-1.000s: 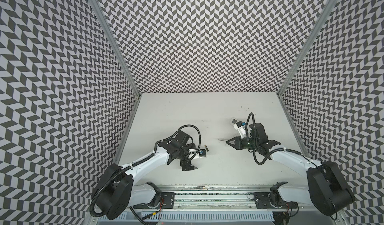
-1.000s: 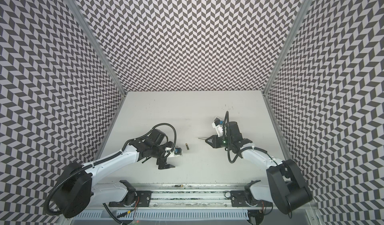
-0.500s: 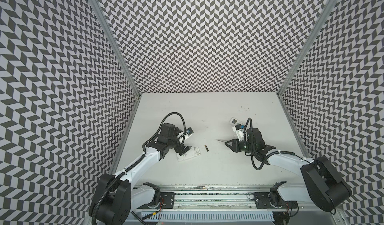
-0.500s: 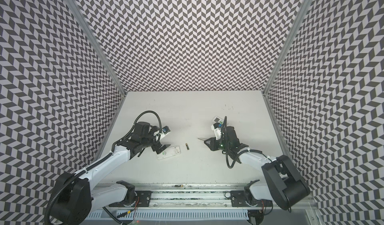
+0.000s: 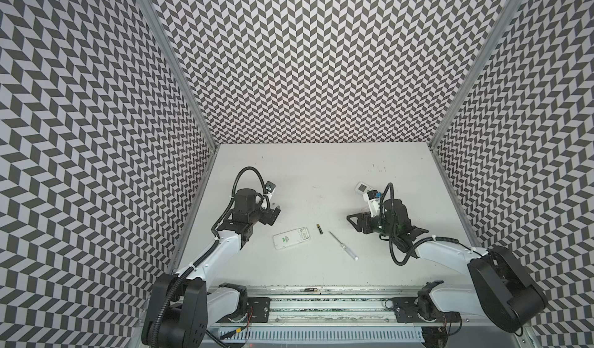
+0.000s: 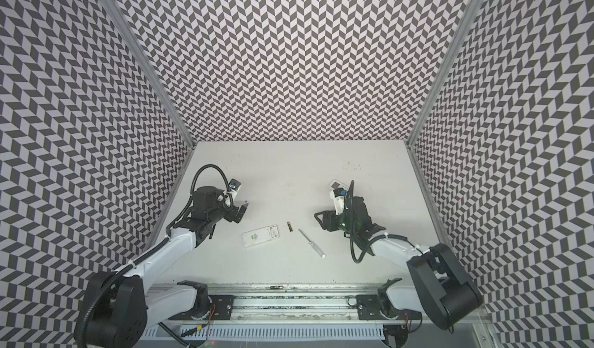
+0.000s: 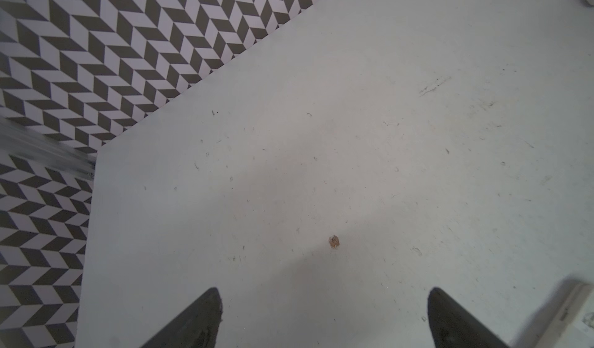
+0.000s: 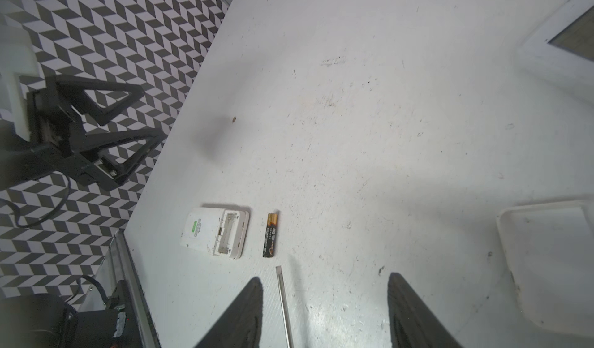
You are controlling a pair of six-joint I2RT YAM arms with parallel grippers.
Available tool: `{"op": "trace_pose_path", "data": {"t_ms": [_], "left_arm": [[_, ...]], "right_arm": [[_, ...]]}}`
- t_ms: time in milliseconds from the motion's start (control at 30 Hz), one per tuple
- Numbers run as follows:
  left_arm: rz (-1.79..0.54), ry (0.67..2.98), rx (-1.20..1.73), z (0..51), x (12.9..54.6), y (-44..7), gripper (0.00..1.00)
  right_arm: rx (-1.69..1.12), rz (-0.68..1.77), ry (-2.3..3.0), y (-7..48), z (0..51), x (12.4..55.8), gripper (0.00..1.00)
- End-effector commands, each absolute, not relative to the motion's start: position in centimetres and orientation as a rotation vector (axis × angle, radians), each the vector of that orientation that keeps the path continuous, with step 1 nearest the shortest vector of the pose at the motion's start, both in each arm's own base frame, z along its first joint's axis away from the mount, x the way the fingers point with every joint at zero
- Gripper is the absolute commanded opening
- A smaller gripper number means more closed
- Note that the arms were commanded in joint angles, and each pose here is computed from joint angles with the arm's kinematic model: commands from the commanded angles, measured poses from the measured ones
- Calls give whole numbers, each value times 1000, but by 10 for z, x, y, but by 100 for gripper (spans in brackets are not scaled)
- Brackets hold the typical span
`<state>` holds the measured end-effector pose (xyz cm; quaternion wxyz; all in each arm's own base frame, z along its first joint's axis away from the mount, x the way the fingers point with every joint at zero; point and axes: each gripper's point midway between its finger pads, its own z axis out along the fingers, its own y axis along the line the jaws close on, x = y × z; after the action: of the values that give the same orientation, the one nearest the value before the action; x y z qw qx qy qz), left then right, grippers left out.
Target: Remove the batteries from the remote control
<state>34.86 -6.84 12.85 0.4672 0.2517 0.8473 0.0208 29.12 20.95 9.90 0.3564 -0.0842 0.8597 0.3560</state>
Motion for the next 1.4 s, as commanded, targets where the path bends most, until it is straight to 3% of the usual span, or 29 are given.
{"op": "trace_pose_path", "data": {"t_ms": [0, 133, 167, 233, 500, 767, 1033, 1367], "left_arm": [[54, 2060, 482, 137, 356, -55, 100], [59, 2065, 414, 136, 356, -44, 100], [61, 2063, 394, 137, 356, -42, 100], [60, 2063, 355, 136, 356, -36, 100], [7, 2029, 301, 139, 354, -33, 100], [36, 1968, 212, 151, 352, -15, 100], [10, 1868, 225, 171, 352, -20, 100], [-97, 1708, 255, 179, 383, -36, 100]], "right_arm": [[-212, 856, 2094, 204, 125, 305, 65], [-173, 764, 2035, 190, 137, 311, 75], [-156, 732, 2015, 185, 141, 313, 80], [-110, 658, 1956, 171, 151, 317, 100], [37, 439, 1732, 116, 189, 308, 99], [390, 260, 1629, 44, 172, 284, 99], [454, 281, 1486, 25, 184, 265, 100], [405, 14, 1369, 2, 213, 267, 100]]}}
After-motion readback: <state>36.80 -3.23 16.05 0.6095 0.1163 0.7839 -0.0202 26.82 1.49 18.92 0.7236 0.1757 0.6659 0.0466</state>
